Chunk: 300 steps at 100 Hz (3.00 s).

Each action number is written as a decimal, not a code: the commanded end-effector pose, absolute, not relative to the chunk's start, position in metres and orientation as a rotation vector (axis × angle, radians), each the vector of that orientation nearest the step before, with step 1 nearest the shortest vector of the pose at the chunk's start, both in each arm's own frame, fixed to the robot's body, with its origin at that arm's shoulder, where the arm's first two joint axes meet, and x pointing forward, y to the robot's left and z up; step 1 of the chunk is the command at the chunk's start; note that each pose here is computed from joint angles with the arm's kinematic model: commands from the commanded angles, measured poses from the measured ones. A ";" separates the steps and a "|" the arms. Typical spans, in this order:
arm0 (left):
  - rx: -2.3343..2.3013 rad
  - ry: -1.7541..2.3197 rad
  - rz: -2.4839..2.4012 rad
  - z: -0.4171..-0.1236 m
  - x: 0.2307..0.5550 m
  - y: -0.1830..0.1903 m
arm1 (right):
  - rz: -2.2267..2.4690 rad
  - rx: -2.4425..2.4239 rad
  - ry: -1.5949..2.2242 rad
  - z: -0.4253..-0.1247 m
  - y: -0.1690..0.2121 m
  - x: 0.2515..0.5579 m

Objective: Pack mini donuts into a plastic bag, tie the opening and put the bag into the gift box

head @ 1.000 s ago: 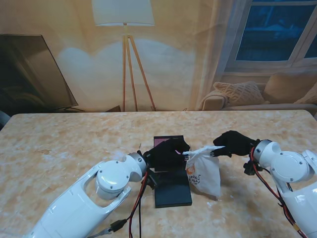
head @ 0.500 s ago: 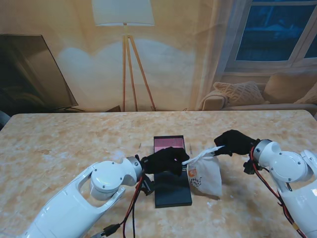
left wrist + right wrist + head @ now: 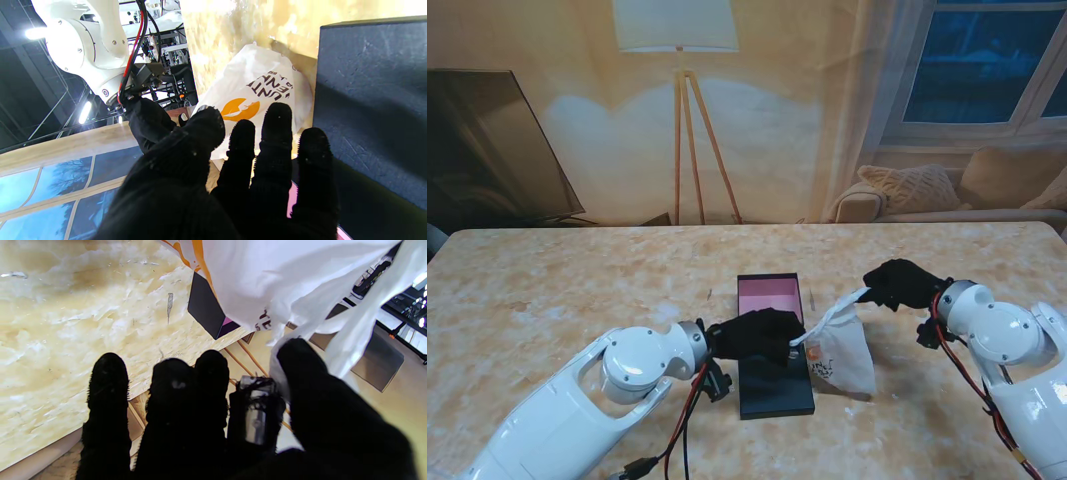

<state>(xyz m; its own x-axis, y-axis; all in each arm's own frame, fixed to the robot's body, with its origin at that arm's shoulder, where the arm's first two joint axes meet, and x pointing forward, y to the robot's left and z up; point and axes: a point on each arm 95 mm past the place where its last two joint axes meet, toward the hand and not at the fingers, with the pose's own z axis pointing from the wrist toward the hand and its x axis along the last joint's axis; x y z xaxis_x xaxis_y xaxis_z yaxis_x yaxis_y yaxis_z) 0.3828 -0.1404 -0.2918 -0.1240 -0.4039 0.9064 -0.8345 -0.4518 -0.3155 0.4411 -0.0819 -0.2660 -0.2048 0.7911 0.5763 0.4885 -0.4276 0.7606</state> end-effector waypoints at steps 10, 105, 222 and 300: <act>1.773 -1.397 1.570 -0.296 0.378 -0.141 | 1.668 1.826 1.485 -0.273 -0.081 0.442; 1.772 -1.350 1.557 -0.295 0.375 -0.155 | 1.784 1.468 1.540 -0.279 -0.061 0.444; 1.745 -1.415 1.415 -0.313 0.367 -0.157 | 1.625 1.480 1.429 -0.290 -0.070 0.463; 1.762 -1.491 1.262 -0.327 0.374 -0.156 | 1.489 1.530 1.461 -0.303 -0.079 0.471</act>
